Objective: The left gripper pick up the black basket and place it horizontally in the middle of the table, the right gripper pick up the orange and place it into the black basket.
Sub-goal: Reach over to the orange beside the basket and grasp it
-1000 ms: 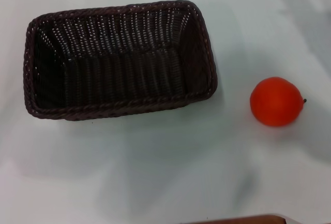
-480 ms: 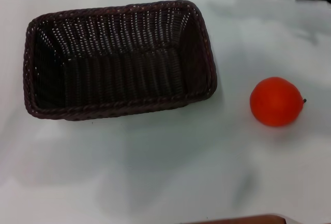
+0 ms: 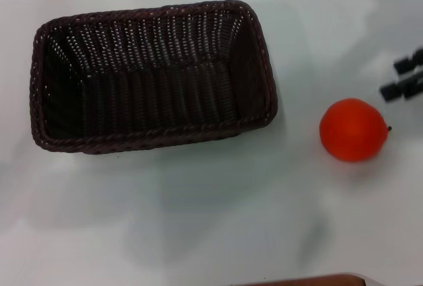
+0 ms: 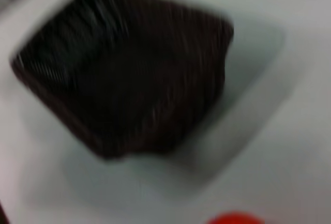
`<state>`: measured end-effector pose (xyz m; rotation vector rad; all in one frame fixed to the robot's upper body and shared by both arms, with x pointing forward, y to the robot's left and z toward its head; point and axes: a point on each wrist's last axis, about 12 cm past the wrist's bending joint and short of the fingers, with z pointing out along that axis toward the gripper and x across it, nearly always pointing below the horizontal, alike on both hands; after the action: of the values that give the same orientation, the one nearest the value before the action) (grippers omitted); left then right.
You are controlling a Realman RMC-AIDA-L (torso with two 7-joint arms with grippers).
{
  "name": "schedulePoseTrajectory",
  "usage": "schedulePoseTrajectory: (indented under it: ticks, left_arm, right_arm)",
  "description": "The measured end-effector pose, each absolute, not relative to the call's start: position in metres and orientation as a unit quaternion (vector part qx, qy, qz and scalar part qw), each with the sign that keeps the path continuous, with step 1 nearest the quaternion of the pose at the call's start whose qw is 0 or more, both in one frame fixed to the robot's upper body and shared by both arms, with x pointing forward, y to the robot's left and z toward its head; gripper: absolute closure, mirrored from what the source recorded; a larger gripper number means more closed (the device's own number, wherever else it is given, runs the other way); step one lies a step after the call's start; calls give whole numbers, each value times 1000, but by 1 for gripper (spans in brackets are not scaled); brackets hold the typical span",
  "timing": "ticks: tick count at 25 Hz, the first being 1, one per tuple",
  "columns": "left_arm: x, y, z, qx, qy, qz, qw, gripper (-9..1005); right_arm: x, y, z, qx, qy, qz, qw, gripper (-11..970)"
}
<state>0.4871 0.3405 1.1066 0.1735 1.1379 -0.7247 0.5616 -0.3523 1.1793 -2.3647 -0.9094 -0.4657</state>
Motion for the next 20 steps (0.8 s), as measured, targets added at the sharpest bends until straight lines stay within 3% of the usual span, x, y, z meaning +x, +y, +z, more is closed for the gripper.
schedulePoseTrajectory:
  ticks: [20]
  left_arm:
    - [493,327,1101,72,526,-364,766,110]
  right_arm:
    - [574,-305,1138,-888,-395,-69,226,74]
